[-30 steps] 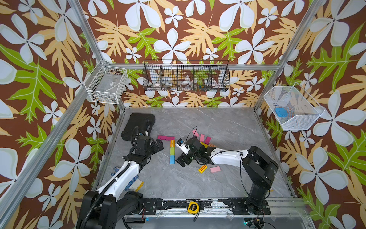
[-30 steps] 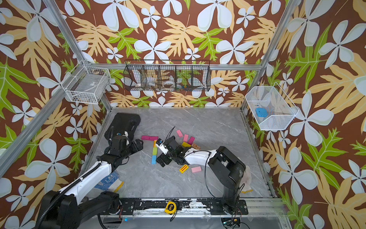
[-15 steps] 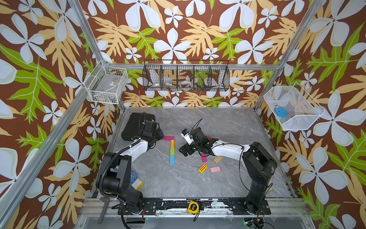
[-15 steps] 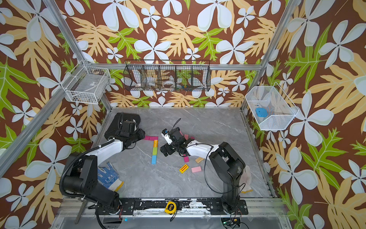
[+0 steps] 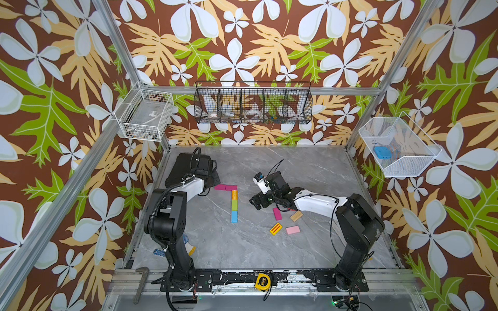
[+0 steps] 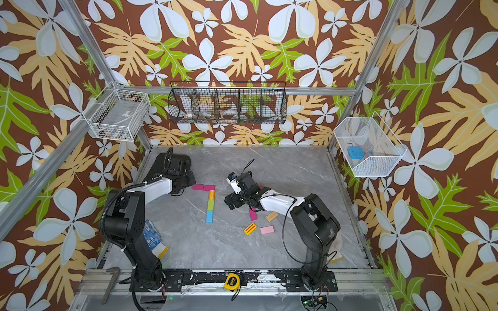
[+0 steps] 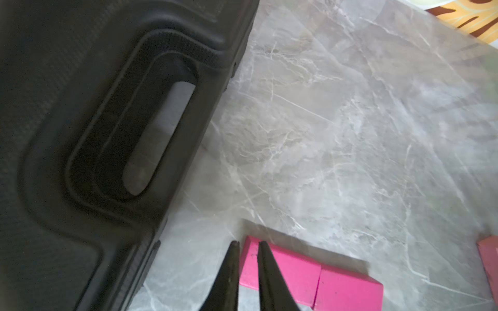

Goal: Assemble the number 7 with building blocks
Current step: Adjust the building block at the center of the board.

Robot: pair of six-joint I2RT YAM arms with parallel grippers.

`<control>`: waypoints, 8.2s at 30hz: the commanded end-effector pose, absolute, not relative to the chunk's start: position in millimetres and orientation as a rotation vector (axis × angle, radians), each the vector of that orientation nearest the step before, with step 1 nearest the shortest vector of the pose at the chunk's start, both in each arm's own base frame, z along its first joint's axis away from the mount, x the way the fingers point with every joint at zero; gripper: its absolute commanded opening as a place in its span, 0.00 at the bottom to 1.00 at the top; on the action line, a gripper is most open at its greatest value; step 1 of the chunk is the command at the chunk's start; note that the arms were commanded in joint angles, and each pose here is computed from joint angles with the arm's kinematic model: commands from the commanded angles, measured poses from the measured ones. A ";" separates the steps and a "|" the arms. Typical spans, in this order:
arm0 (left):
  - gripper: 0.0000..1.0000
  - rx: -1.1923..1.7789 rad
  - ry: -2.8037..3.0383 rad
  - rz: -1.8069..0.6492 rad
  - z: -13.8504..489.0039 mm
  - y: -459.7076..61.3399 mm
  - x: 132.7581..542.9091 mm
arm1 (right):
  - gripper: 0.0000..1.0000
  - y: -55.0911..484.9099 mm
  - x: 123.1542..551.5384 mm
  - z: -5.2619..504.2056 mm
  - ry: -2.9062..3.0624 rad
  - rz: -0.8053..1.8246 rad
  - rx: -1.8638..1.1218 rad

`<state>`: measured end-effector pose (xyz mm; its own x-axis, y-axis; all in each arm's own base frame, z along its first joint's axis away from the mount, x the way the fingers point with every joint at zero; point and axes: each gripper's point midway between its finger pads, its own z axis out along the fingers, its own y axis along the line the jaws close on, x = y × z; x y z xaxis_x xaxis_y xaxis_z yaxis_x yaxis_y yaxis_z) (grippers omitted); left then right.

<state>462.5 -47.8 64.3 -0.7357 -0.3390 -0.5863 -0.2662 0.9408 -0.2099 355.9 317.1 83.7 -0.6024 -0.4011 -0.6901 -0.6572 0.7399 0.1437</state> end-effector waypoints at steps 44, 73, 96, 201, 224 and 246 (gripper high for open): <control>0.10 -0.372 2.586 -0.112 27.3 -43.2 445.9 | 0.96 302.5 352.4 98.0 2.235 0.490 -0.753; 0.11 -0.373 2.608 -0.164 16.7 -40.9 456.0 | 0.86 337.0 437.0 34.8 2.427 0.305 -0.610; 0.11 -0.353 2.642 -0.204 15.2 -46.5 446.9 | 0.86 353.8 450.6 24.3 2.429 0.328 -0.632; 0.13 -0.339 2.671 -0.246 16.0 -50.8 442.3 | 0.86 374.6 443.0 8.0 2.431 0.393 -0.719; 0.13 -0.394 2.622 -0.154 29.5 -36.3 445.9 | 0.86 371.6 444.0 7.3 2.432 0.378 -0.715; 1.00 -0.176 2.375 -0.604 123.9 -125.3 430.8 | 0.90 290.9 484.2 77.6 2.348 0.213 -0.680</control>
